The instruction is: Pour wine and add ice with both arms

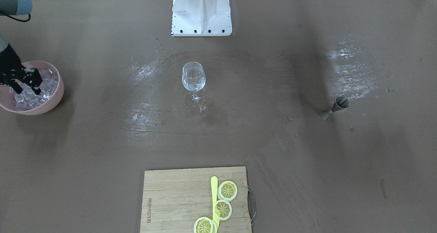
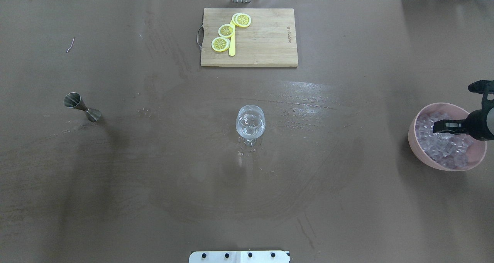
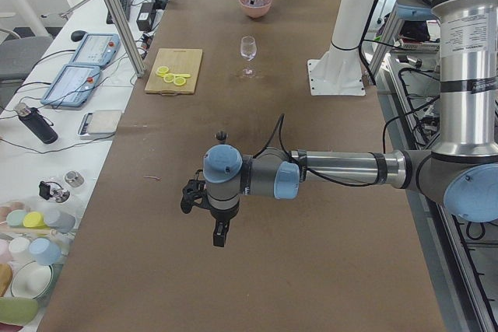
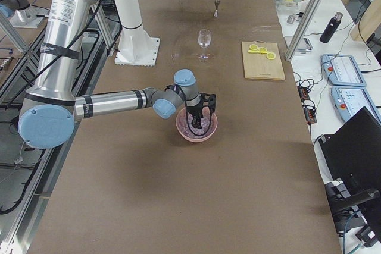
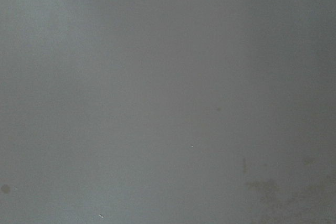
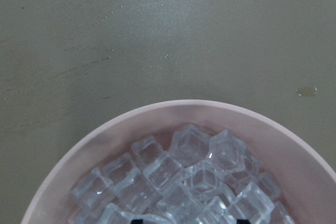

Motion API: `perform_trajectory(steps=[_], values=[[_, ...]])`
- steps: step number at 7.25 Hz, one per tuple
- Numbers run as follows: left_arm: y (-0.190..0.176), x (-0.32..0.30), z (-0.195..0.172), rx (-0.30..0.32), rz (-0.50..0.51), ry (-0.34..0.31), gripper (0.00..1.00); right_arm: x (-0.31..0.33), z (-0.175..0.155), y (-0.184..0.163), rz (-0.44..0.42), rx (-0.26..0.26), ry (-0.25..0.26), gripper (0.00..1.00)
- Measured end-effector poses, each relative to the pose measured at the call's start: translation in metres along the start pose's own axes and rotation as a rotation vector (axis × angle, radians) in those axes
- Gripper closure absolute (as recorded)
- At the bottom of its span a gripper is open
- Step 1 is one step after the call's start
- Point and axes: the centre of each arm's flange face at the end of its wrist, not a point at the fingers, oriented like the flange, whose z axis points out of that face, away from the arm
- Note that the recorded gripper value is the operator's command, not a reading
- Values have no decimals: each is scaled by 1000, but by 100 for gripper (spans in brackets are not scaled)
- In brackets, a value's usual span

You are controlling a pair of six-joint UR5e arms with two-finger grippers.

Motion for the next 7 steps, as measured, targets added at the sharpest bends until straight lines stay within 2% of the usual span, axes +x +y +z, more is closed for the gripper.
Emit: perform_trajectory(steps=[2,3,6,7], values=[[0,0,0,0,1,0,2,3,-5,5,-3,-2,0,65],[0,0,0,-1,1,0,2,4,-9,8,-4,-3,0,66],[0,0,1,-2,1,0,2,2,-11,11,-10,-6,-3,88],[0,0,1,-2,1,0,2,0,-12,11,-13,-5,-6,92]])
